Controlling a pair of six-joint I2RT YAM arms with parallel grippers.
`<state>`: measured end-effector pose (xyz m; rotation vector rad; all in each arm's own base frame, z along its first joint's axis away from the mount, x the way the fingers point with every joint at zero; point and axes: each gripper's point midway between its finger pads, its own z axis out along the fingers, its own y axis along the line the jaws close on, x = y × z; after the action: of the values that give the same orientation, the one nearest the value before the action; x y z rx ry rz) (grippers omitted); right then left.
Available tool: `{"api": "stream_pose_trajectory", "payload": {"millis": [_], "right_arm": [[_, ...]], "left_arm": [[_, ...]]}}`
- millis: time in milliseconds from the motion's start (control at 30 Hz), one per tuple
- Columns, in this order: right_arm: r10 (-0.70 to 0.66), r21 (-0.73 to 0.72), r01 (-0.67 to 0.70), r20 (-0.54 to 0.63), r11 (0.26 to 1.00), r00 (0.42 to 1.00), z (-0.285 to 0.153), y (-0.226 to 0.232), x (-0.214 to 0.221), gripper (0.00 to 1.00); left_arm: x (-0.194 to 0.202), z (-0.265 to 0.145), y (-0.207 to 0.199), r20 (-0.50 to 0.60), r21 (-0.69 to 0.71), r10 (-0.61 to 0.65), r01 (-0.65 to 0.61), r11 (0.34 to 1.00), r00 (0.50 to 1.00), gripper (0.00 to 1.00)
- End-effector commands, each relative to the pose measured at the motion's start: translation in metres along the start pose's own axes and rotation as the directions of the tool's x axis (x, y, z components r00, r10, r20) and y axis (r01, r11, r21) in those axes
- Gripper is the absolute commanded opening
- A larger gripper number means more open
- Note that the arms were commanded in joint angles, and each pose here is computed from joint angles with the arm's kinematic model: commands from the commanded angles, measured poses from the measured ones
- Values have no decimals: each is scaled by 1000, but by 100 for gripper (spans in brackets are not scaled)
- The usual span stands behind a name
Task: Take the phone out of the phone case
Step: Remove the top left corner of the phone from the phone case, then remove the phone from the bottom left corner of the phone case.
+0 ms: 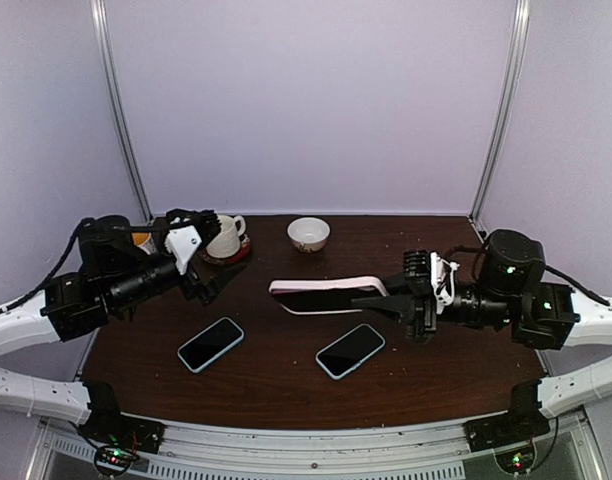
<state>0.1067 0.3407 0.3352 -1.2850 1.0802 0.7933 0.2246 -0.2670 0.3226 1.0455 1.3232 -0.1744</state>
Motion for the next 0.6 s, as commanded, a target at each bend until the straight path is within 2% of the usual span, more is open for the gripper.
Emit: {"api": "stream_pose_trajectory", "payload": {"millis": [0, 167, 300, 467, 567], "right_arm": [[127, 198, -173, 228, 965, 965, -16, -45, -55, 0], [320, 274, -391, 270, 879, 908, -17, -74, -66, 0], [458, 222, -534, 314, 816, 831, -16, -81, -85, 0], [583, 69, -650, 380, 757, 718, -19, -75, -113, 0], [644, -40, -686, 390, 726, 658, -16, -69, -129, 0]], "left_arm": [[-8, -16, 22, 55, -85, -151, 156, 984, 987, 97], [-26, -32, 14, 141, 10, -264, 265, 964, 954, 96], [-49, -43, 3, 208, 153, -394, 368, 917, 895, 92], [-92, -61, -21, 266, 432, -558, 421, 798, 786, 86], [-116, -68, -30, 238, 562, -629, 424, 711, 740, 78]]}}
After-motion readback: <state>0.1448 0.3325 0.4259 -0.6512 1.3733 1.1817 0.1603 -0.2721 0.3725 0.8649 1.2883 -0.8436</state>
